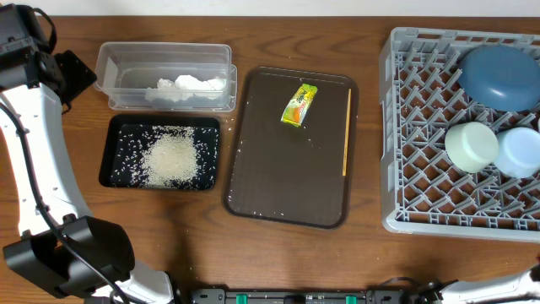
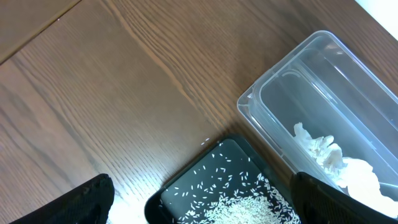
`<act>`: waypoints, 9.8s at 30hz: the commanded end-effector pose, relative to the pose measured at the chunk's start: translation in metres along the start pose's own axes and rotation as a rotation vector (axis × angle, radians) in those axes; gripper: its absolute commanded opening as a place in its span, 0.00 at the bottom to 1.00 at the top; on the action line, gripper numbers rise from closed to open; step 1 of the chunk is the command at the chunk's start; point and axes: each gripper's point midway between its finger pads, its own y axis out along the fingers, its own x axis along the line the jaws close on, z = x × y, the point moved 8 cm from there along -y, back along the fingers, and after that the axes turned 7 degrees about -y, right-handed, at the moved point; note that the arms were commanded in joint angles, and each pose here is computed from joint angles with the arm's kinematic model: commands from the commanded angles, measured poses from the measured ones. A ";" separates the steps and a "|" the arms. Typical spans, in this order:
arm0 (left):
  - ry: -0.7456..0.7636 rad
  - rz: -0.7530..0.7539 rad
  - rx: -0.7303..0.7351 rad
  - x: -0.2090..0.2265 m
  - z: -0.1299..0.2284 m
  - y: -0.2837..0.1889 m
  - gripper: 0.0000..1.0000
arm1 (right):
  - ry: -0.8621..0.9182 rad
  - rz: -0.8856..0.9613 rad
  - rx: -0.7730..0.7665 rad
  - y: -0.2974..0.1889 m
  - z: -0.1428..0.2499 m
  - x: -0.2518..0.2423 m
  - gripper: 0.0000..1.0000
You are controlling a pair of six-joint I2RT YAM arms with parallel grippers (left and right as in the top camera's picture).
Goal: Sort waste into correct bins and load items into the dishwasher rack
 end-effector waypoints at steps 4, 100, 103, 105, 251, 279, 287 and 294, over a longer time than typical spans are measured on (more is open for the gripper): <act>-0.006 -0.010 -0.010 0.002 -0.002 -0.002 0.92 | -0.080 0.167 -0.143 -0.049 -0.028 0.054 0.31; -0.006 -0.010 -0.010 0.002 -0.002 -0.002 0.93 | -0.319 0.874 0.044 0.058 0.019 0.095 0.01; -0.006 -0.010 -0.010 0.002 -0.002 -0.002 0.93 | -0.280 0.862 -0.011 0.047 0.014 0.105 0.01; -0.006 -0.010 -0.010 0.002 -0.002 -0.002 0.93 | -0.276 0.809 -0.039 0.040 0.010 0.117 0.01; -0.006 -0.010 -0.010 0.002 -0.002 -0.002 0.93 | -0.617 -0.166 0.157 0.028 0.169 0.419 0.32; -0.006 -0.010 -0.010 0.002 -0.002 -0.002 0.92 | -0.753 0.102 0.895 0.158 0.324 0.423 0.63; -0.006 -0.010 -0.010 0.002 -0.002 -0.002 0.92 | -0.741 0.304 0.950 0.181 0.344 0.388 0.56; -0.006 -0.010 -0.010 0.002 -0.002 -0.002 0.93 | -0.747 0.336 0.968 0.188 0.350 0.380 0.57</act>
